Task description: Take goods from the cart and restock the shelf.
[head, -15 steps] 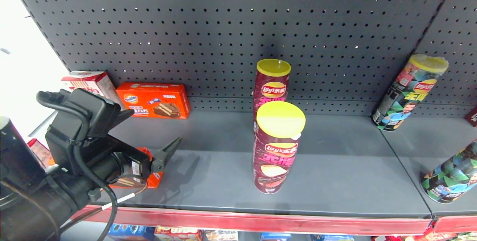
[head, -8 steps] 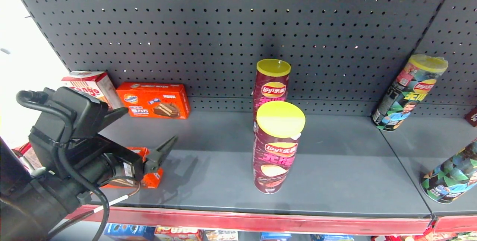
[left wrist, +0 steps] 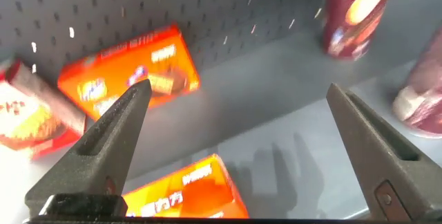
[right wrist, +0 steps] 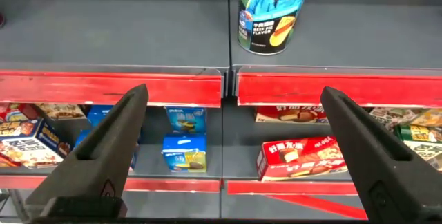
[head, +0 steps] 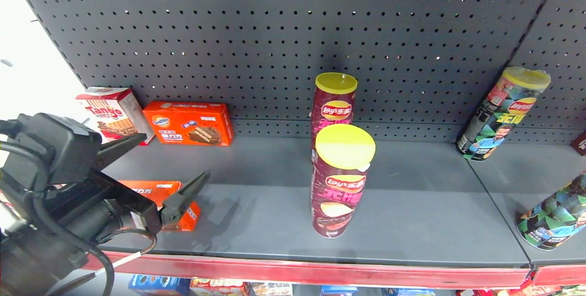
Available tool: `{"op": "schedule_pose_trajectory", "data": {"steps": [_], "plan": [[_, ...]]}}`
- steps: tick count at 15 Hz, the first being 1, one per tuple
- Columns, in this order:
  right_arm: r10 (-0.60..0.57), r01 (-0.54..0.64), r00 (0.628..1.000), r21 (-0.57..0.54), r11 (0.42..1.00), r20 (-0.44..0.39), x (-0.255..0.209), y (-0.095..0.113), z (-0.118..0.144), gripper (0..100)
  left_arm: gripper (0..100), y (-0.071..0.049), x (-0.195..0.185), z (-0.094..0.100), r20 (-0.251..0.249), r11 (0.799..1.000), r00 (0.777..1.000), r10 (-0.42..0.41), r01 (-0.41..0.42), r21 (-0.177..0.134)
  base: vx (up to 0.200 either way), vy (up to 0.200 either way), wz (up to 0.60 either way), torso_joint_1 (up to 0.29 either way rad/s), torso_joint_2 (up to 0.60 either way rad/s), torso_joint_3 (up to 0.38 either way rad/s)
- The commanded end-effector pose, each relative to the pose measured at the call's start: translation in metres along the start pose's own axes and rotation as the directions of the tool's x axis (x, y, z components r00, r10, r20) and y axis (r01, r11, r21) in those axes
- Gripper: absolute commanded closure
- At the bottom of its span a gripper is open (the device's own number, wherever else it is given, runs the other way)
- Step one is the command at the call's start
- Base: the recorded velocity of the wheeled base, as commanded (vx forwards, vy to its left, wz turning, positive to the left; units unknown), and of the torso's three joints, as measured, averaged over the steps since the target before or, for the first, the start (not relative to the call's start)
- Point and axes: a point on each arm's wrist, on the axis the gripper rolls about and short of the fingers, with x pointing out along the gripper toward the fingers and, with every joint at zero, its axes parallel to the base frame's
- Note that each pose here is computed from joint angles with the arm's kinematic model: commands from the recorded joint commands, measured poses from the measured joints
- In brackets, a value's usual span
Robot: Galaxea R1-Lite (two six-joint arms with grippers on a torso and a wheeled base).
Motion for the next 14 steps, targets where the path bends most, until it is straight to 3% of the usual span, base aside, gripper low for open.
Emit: {"op": "schedule_pose_trajectory", "data": {"steps": [1,3,6,8,9,10,11,14], "plan": [[0.000,0.000,1.000,-0.001,1.000,-0.001,0.000,0.000,0.000,0,0,0.005,-0.019,0.015,0.091,1.000,0.996,-0.010,0.011,-0.011,0.000,0.000,0.00,0.000,0.00,0.000],[0.000,0.000,1.000,0.001,1.000,-0.001,0.000,0.000,0.000,0,0,0.009,-0.054,0.005,0.120,0.999,0.993,0.011,-0.007,-0.038,0.000,0.000,0.00,0.000,0.00,0.000],[0.000,0.000,1.000,-0.001,1.000,-0.001,0.000,0.000,0.000,0,0,0.012,-0.108,-0.017,0.142,0.999,0.990,0.021,-0.015,-0.047,0.000,0.000,0.00,0.000,0.00,0.000],[0.000,0.000,1.000,-0.001,1.000,-0.001,0.000,0.000,0.000,0,0,0.016,-0.137,-0.031,0.092,0.994,0.990,0.106,-0.103,-0.035,0.000,0.000,0.00,0.000,0.00,0.000],[0.000,0.000,1.000,0.001,1.000,-0.001,0.000,0.000,0.000,0,0,0.014,-0.154,-0.049,0.074,0.980,0.977,0.201,-0.200,-0.016,0.000,0.000,0.00,0.000,0.00,0.000],[0.000,0.000,1.000,0.001,1.000,-0.001,0.000,0.000,0.000,0,0,0.009,-0.159,-0.066,0.048,0.978,0.977,0.207,-0.207,-0.006,0.000,0.000,0.00,0.000,0.00,0.000],[0.000,0.000,1.000,-0.001,1.000,-0.001,0.000,0.000,0.000,0,0,0.005,-0.168,-0.069,0.067,0.975,0.972,0.223,-0.223,-0.005,0.000,0.000,0.00,0.000,0.00,0.000],[0.000,0.000,1.000,-0.001,1.000,-0.001,0.000,0.000,0.000,0,0,-0.011,-0.191,-0.097,-0.002,0.962,0.962,0.271,-0.271,-0.043,0.000,0.000,0.00,0.000,0.00,0.000]]}}
